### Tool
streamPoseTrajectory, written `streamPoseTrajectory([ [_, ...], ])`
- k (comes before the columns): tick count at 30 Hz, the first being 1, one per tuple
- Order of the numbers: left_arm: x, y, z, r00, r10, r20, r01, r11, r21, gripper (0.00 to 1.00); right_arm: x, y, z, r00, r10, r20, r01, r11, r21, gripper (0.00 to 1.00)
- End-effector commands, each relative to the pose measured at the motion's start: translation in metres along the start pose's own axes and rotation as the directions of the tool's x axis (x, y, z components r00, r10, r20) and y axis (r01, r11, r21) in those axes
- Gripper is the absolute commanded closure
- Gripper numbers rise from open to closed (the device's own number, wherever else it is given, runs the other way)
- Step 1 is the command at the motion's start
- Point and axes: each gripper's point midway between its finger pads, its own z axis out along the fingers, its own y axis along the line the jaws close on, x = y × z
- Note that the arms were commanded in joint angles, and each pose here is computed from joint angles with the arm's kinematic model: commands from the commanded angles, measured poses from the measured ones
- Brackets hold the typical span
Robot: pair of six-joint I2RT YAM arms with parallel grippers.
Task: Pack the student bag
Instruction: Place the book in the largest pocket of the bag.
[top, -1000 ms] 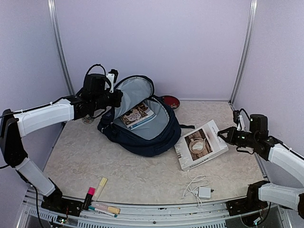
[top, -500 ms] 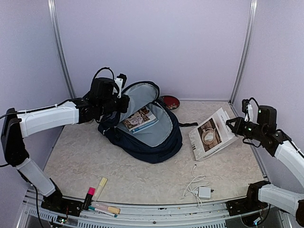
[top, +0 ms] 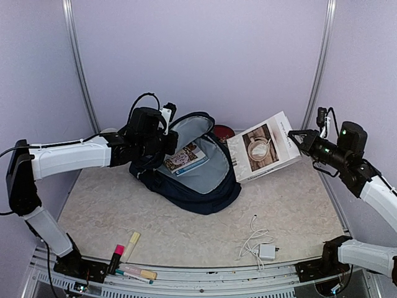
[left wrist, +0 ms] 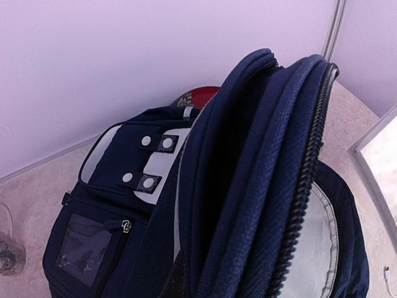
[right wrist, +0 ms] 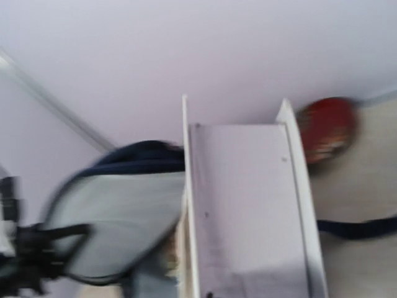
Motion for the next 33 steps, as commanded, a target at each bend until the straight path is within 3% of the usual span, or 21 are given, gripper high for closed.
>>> streamPoseTrajectory([
  [1, -0.051, -0.024, -0.013, 0.986, -0.083, 0.144, 0.073, 0.995, 0.073, 1.00, -0.002, 0.057, 0.022, 0.994, 0.088, 0.064, -0.074, 0.978, -0.193, 1.00],
  [6, -0.064, -0.037, -0.022, 0.980, -0.105, 0.168, 0.088, 0.990, 0.108, 1.00, 0.032, 0.056, 0.061, 0.982, 0.189, 0.029, -0.178, 0.958, -0.223, 1.00],
  [15, -0.087, -0.059, -0.042, 0.970, -0.097, 0.223, 0.069, 0.989, 0.133, 1.00, 0.073, 0.002, 0.104, 0.946, 0.318, 0.054, -0.314, 0.946, -0.076, 1.00],
  [20, -0.092, -0.072, -0.046, 0.965, -0.104, 0.239, 0.063, 0.983, 0.175, 1.00, 0.069, -0.028, 0.106, 0.900, 0.394, 0.187, -0.397, 0.918, -0.022, 1.00],
  [25, -0.093, -0.095, -0.047, 0.966, -0.091, 0.241, 0.035, 0.973, 0.226, 1.00, 0.053, -0.019, 0.122, 0.853, 0.426, 0.300, -0.432, 0.900, -0.051, 1.00],
  [28, -0.094, -0.103, -0.047, 0.966, -0.075, 0.247, 0.016, 0.972, 0.234, 1.00, 0.065, -0.012, 0.131, 0.824, 0.455, 0.339, -0.461, 0.885, -0.066, 1.00],
  [32, -0.093, -0.100, -0.047, 0.966, -0.069, 0.251, 0.013, 0.976, 0.219, 1.00, 0.111, -0.011, 0.159, 0.852, 0.459, 0.252, -0.469, 0.883, -0.021, 1.00],
  [33, -0.092, -0.098, -0.046, 0.966, -0.065, 0.251, 0.010, 0.977, 0.213, 1.00, 0.126, -0.011, 0.165, 0.862, 0.462, 0.208, -0.471, 0.882, -0.008, 0.92],
])
